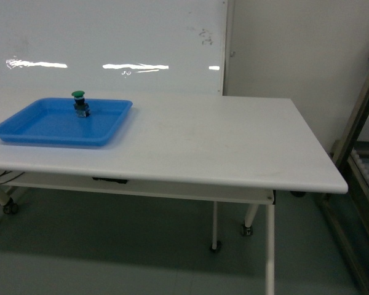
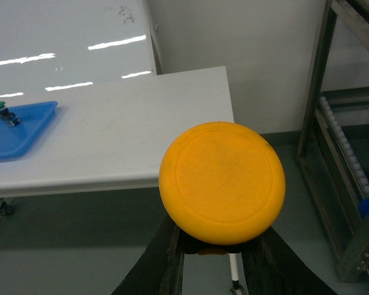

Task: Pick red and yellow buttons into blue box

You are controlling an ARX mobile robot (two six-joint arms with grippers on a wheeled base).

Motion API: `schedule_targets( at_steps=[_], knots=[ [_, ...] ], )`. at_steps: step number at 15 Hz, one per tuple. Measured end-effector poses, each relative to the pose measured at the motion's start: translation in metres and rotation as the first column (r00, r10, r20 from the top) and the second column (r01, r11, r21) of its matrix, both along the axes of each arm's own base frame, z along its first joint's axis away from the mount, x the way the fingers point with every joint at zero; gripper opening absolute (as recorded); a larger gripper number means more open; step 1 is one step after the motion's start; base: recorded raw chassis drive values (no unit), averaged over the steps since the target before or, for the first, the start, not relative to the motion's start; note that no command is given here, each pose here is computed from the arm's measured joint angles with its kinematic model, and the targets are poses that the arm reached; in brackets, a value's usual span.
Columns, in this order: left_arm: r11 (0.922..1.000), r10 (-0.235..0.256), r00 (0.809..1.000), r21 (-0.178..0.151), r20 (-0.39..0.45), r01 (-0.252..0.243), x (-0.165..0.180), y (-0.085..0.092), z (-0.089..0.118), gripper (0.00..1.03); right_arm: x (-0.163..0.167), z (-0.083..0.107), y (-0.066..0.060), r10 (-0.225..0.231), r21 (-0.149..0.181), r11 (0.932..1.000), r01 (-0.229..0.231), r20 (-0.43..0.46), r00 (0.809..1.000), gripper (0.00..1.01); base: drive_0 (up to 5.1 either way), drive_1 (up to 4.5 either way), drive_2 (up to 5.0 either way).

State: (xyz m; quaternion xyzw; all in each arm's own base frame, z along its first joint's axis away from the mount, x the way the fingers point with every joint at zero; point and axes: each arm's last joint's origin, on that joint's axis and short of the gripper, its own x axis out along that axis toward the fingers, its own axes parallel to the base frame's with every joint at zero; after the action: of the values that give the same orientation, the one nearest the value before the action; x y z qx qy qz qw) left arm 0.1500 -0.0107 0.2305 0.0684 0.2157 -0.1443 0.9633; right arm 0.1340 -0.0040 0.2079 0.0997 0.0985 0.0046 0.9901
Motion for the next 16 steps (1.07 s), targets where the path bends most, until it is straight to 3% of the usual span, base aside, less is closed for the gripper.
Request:
schedule_targets(
  at_steps=[6,16],
  knots=[
    [1.0,0.0,1.0,0.0,0.002,0.0,0.0,0.0,0.0001,0.29,-0.0001,0.0002,-0.0001,-0.002,0.0,1.0,0.002,0.002,1.0,0.19,4.5,-4.12,-0.4],
    [1.0,-0.001,1.0,0.0,0.005,0.001,-0.0004,-0.0001,0.0006,0.29,-0.0001,0.0003,0.0,-0.001,0.0,1.0,0.001,0.003,1.0,0.19,4.6,-2.28,-2.3]
  ],
)
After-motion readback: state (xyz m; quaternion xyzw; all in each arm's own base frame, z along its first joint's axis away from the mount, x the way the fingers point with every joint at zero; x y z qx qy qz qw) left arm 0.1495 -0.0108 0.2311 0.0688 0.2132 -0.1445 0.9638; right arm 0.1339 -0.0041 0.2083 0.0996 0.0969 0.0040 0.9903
